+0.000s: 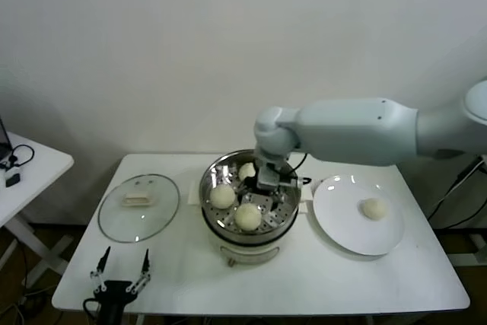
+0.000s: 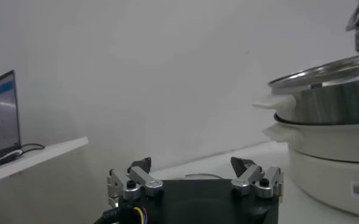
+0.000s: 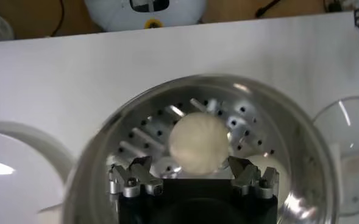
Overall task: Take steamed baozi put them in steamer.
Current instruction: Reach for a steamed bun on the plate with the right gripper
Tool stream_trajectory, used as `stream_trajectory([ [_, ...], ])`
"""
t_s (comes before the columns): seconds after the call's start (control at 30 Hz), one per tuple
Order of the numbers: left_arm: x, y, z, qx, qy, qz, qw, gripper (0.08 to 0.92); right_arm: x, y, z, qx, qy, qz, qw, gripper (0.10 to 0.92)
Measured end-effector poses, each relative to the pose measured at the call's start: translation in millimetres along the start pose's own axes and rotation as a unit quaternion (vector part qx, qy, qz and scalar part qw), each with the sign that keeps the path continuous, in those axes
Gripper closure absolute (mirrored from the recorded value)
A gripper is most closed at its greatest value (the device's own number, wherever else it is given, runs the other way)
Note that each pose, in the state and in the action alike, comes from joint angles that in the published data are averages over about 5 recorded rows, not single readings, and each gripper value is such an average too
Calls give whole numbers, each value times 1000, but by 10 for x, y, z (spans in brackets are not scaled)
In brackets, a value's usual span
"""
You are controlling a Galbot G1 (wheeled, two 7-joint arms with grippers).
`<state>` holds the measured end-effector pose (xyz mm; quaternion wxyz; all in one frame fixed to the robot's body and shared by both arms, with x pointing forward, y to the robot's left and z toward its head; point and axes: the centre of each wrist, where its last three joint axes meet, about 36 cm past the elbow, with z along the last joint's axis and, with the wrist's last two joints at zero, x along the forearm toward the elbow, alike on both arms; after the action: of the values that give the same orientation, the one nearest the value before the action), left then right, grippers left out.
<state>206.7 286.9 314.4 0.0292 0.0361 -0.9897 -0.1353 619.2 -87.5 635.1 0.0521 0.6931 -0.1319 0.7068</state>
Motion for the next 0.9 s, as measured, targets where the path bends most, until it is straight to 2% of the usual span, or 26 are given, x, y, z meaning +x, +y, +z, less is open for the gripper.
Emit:
stream_trajectory([
  [0.2, -16, 0, -7, 2, -2, 0, 1000, 177, 279, 637, 370, -138, 12, -11, 990, 200],
  [0.47, -55, -39, -4, 7, -7, 4, 1000, 177, 314, 1648, 774, -307, 31, -7, 951, 200],
  [0.9, -8, -37, 1, 5, -6, 5, 1000, 177, 104, 2573, 982, -443, 36, 7, 896, 200],
])
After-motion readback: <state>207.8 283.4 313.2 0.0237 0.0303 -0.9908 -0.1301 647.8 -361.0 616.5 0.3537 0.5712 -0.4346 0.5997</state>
